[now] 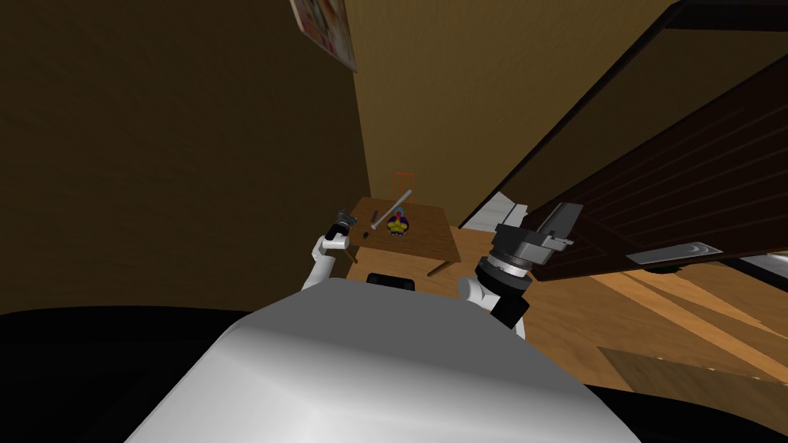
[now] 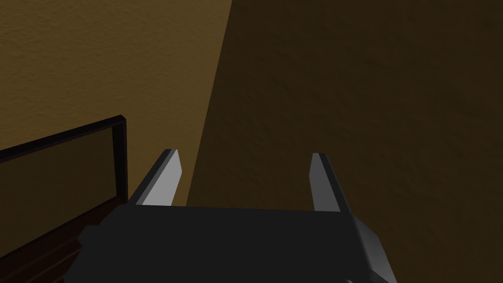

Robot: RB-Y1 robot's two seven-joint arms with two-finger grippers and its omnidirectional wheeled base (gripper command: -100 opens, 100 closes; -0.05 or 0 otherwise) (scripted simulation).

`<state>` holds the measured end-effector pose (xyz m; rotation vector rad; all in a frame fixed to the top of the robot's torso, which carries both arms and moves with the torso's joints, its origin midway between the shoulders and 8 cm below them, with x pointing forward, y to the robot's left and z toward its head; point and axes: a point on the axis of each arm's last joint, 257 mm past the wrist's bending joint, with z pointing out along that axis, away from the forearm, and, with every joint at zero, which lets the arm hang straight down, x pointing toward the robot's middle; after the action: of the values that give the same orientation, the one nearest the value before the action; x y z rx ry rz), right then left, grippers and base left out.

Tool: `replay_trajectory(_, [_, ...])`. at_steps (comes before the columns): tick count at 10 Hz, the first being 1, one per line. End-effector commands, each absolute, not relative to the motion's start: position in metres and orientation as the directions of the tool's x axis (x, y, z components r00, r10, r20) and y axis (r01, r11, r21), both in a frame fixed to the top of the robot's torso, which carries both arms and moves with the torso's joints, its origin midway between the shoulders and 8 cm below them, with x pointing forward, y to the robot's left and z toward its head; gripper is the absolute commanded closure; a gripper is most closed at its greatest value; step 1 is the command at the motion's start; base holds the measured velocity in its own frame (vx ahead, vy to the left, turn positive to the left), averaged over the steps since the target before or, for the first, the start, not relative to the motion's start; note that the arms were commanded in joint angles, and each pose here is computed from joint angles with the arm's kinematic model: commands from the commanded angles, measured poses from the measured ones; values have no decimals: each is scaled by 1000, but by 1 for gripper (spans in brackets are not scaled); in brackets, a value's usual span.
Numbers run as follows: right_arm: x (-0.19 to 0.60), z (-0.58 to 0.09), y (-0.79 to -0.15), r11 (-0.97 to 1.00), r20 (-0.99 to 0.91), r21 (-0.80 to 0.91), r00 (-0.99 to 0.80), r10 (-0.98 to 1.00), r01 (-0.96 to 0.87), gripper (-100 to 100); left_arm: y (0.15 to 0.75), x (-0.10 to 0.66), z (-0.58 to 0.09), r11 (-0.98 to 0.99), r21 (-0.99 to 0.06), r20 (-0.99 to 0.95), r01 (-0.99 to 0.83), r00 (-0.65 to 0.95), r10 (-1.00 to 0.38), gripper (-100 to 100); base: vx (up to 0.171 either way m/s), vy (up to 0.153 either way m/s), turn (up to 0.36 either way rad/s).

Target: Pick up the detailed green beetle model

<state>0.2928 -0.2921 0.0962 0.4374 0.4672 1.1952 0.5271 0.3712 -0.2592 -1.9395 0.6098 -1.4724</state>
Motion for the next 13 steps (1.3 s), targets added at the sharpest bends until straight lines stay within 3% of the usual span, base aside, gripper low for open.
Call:
replay_trajectory(1, [293,96,-292,307,-113,554,295,949,-774,0,375,533,-276,-747,-665,706,-9,320,-632,-100,9,6,-19])
replay_trajectory(13, [293,96,-292,307,-113,554,295,949,-774,0,363,520,-400,-943,-329,713,-40,644,-276,-100,17,11,-15])
